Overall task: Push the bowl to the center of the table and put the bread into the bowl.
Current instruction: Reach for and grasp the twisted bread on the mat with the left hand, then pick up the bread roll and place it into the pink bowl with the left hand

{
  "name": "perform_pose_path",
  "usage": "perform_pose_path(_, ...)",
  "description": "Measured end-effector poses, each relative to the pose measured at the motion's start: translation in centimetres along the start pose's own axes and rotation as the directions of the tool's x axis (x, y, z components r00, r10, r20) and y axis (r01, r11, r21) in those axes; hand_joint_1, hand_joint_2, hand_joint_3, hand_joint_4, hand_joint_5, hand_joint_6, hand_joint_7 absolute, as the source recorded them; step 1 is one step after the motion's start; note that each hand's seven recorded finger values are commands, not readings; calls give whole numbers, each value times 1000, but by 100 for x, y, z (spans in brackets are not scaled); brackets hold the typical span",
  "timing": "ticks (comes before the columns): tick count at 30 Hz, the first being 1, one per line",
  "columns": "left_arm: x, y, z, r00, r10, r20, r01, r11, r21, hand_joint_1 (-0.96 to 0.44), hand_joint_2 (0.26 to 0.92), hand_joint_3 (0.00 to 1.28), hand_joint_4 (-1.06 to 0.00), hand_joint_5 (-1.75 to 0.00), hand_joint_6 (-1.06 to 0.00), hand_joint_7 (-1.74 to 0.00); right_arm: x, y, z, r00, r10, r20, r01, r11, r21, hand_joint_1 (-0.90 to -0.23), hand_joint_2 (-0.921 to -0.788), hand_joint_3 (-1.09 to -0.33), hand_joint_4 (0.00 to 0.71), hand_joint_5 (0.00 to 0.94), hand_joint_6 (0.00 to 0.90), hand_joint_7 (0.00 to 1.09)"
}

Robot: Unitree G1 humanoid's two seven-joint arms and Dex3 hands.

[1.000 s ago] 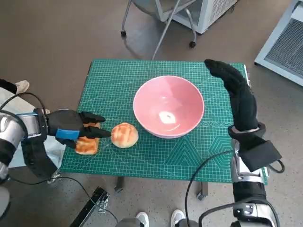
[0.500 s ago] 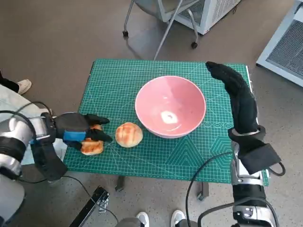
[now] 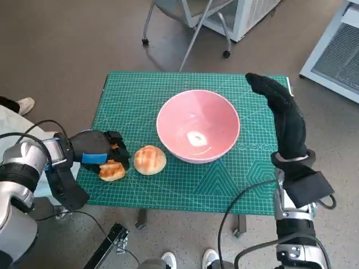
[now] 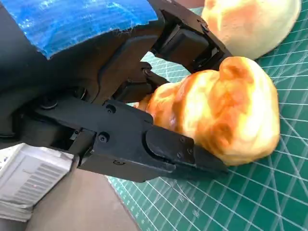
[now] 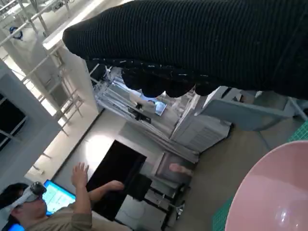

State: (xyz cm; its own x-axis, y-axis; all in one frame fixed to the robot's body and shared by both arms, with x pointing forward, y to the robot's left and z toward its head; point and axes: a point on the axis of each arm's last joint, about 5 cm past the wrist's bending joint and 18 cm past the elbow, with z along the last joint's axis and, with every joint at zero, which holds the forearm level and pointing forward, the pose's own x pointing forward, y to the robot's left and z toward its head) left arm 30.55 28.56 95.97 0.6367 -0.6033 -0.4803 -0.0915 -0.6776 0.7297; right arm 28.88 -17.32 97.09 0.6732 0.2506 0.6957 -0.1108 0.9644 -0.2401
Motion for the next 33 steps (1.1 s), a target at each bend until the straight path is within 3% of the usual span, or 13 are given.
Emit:
perform_pose_path(13,-19,48,-54,999,-10,-53,8,999,-33,0,920,25,-691,-961,-750,-1218,-1,1,5,1000,-1,12,1,1000,-2,-607,-921,-864,327,60,-1,819)
perform_pose_path(20,-138,208,-229,985,89,-147,-99,993,-65,0,918,14,-693,-987,-773,-1169,-10,-13,-3,1000,-2,7,2,1000,-5,-603,-921,-867,327,61,-1,819)
perform_pose_path(25,-211,524,-453,926,282,-251,-303,952,-51,0,910,7,-715,-992,-794,-1126,-9,-35,-9,1000,-9,5,9,1000,4,-608,-921,-862,326,62,-1,818)
perform_pose_path(33,-228,1161,-712,770,542,-336,-560,827,51,-1,920,32,-655,-1048,-756,-1175,4,-47,-21,1000,-5,0,5,1000,12,-620,-921,-856,326,61,-1,818)
